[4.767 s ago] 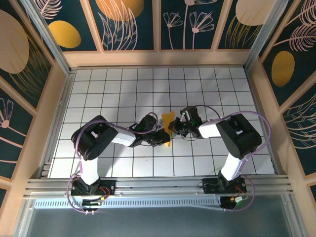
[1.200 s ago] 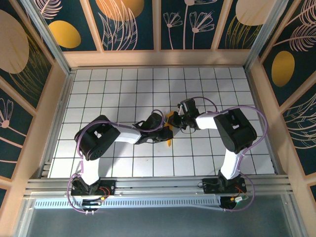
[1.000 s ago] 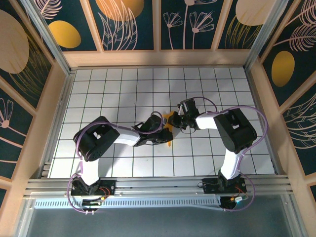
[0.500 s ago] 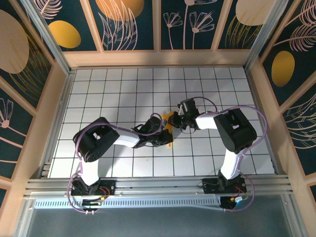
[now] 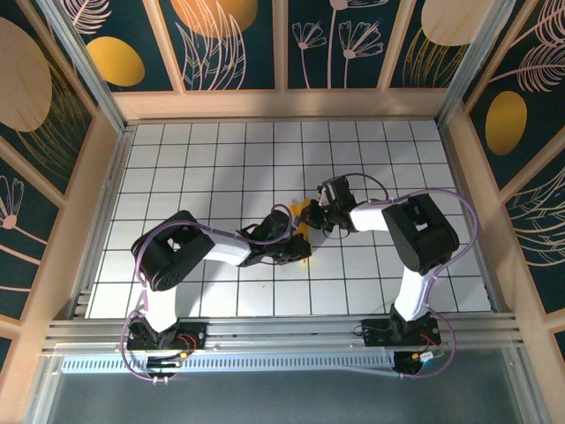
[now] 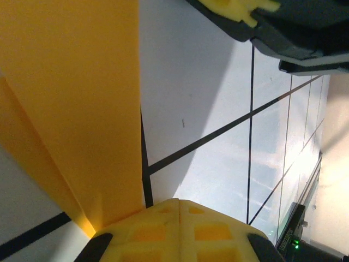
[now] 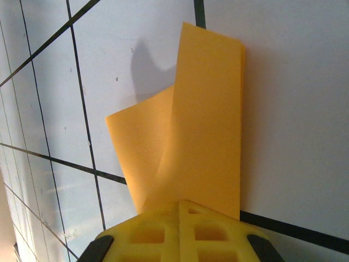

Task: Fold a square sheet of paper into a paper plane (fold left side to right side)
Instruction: Fold the wing for the fifth time at the center of the table.

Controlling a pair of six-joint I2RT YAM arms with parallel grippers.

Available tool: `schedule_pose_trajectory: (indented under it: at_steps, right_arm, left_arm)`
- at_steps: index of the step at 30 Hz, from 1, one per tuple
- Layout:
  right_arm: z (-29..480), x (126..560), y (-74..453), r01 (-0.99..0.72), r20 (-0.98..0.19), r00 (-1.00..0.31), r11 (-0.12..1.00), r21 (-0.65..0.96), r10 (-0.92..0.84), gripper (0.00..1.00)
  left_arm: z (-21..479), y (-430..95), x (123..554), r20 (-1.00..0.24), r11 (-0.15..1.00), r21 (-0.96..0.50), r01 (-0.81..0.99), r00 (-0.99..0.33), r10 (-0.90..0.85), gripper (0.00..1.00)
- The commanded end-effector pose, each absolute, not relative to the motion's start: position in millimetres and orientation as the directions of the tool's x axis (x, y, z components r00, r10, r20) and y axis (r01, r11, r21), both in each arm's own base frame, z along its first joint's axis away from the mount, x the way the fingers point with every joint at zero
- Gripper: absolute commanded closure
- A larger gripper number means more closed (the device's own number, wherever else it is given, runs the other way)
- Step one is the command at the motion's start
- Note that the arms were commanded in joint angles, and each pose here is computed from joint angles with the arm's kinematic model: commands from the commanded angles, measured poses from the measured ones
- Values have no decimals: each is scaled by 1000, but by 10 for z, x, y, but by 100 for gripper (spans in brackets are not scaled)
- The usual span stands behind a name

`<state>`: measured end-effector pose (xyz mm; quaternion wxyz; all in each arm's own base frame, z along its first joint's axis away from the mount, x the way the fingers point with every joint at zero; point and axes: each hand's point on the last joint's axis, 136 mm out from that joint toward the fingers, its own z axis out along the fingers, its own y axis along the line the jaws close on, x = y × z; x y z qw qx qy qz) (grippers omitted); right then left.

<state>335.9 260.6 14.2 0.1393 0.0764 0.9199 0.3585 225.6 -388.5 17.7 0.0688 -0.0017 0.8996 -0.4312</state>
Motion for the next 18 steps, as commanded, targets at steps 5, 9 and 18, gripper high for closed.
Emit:
schedule_pose_trajectory:
  at_steps: [5,9,18]
  right_arm:
    - [-582,2936,2188,211,-58,-961,855,475,269,100]
    - [-576,2943,2191,209,-59,-962,856,474,268,100]
    - [-545,2954,2230,195,-64,-964,849,491,258,100]
  left_arm:
    - [94,-3944,1802,0,634,-773,30,-999,48,98]
    - [81,-3934,1773,6,637,-770,25,-999,47,98]
    - [150,-3909,1750,-16,629,-776,43,-999,48,98]
